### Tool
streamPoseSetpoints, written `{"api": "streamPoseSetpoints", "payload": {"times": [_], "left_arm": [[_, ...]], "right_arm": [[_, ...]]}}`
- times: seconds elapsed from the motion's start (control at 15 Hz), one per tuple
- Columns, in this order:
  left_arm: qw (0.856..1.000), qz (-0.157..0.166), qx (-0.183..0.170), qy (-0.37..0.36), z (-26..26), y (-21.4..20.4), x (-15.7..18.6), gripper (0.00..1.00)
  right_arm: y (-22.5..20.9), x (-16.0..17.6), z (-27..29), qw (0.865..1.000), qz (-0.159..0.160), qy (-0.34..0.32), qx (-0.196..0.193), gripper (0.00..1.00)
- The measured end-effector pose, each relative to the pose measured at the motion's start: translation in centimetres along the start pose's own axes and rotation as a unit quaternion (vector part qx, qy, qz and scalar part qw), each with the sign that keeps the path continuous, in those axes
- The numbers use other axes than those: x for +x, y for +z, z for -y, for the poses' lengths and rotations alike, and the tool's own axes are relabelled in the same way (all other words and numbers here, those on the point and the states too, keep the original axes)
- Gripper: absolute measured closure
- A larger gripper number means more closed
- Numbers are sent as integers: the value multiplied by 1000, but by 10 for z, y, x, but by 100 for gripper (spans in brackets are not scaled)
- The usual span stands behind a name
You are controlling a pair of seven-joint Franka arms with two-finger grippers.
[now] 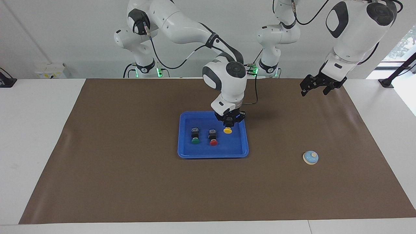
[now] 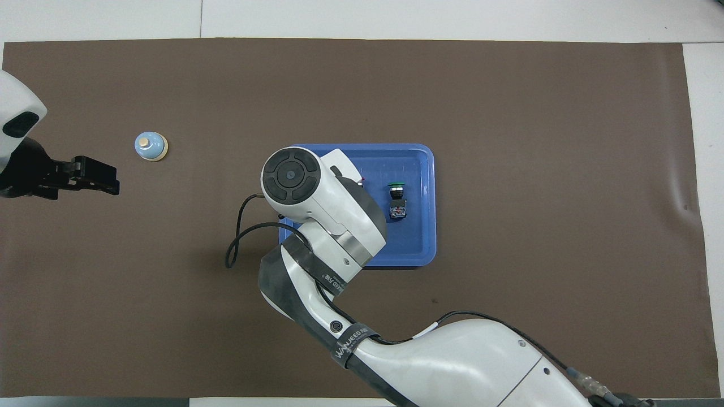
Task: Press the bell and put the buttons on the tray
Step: 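Carry the yellow button into the blue tray, release, withdraw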
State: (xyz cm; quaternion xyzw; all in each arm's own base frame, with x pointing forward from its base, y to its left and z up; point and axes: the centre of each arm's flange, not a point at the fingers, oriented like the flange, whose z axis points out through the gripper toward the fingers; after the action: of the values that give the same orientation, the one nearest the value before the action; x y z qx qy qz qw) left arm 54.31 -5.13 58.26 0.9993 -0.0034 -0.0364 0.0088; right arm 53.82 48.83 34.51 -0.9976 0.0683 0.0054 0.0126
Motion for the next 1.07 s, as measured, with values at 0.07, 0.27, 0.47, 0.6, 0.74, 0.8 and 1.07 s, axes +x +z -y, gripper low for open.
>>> {"api": "streamPoseSetpoints", "payload": {"times": [0.07,0.27,0.47,0.6,0.74,0.8,1.07], "left_arm": [[1000,0,0,0,0,0,0,0],[1000,0,0,0,0,0,0,0],[1000,0,0,0,0,0,0,0],[1000,0,0,0,0,0,0,0],[1000,0,0,0,0,0,0,0],[1000,0,0,0,0,0,0,0],[1000,0,0,0,0,0,0,0]], "right_arm": [[10,-2,3,1000,1,-2,-1,59],[25,3,2,1000,-2,-1,-1,59],[34,5,1,1000,-3,0,0,59],[44,4,-1,1000,-2,0,-1,59],[48,3,-2,1000,-1,0,-4,59],[48,3,-2,1000,-1,0,-4,53],[38,8,-6,1000,-3,5,-4,12]]}}
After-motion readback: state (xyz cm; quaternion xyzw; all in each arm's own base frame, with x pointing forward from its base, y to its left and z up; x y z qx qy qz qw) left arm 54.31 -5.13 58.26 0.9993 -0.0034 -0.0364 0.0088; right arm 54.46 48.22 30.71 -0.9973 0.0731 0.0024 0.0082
